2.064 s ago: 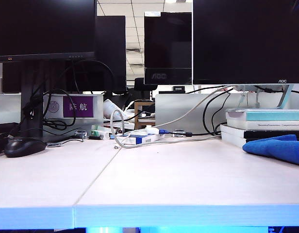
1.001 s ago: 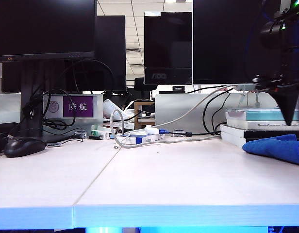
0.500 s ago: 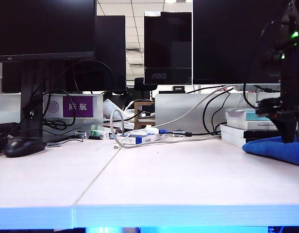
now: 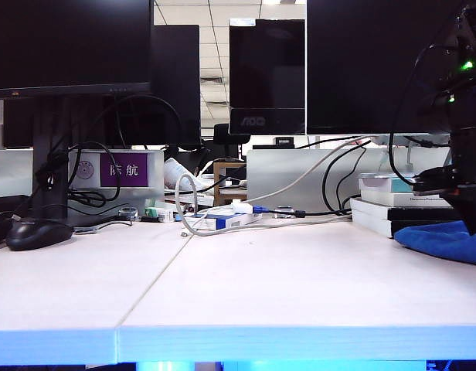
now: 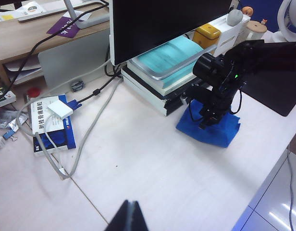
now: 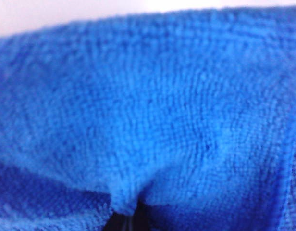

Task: Wipe the table from right to left using the rag.

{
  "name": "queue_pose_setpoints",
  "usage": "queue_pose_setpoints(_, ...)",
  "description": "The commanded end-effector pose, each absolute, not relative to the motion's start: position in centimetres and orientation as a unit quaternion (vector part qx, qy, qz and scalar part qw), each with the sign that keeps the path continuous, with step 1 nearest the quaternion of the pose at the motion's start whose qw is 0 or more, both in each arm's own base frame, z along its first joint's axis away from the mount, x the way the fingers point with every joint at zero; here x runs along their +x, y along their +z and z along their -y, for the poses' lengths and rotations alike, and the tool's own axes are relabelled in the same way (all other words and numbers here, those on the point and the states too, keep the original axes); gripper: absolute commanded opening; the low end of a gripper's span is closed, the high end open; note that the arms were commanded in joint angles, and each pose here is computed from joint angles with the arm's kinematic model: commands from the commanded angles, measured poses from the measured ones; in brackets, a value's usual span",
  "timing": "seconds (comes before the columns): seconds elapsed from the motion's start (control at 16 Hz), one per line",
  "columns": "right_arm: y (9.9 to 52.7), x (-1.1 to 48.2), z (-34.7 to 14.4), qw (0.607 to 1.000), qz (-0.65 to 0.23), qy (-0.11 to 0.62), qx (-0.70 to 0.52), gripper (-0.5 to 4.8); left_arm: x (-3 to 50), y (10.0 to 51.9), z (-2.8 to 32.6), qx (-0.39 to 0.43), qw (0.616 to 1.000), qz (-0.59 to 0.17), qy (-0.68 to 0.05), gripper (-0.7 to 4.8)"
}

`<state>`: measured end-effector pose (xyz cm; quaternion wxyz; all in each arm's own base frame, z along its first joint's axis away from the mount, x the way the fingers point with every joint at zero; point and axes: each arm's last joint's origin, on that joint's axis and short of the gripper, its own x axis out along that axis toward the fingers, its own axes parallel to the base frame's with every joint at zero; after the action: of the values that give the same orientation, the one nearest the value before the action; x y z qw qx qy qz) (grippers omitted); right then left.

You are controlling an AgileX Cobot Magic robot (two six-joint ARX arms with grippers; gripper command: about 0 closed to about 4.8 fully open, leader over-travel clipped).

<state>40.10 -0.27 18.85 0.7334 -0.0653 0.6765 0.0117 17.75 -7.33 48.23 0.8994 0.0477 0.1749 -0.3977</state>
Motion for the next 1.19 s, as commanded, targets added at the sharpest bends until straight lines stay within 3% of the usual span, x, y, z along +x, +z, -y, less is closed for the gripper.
queue_pose_setpoints(0.06,18.8,39.2,0.1,0.699,-0.712,0.024,-0.057,-0.01,17.7,48.5,7.3,0.052,0.901,-0.164,-0.399,-0.05)
queue_pose_setpoints(0.31,18.8,38.8,-0.6,0.688,-0.723,0.048,-0.042,-0.01,17.7,48.5,7.3,0.052,0.901,-0.164,-0.399,-0.05)
queue_pose_setpoints(1.0,18.8,37.1,-11.8,0.674,-0.709,0.18,-0.102,-0.01,17.6,48.4,7.3,0.051,0.9,-0.167,-0.399,-0.05)
queue_pose_setpoints(1.19,18.8,37.0,-12.7,0.677,-0.702,0.194,-0.102,-0.01,17.6,48.3,7.3,0.051,0.899,-0.174,-0.399,-0.05)
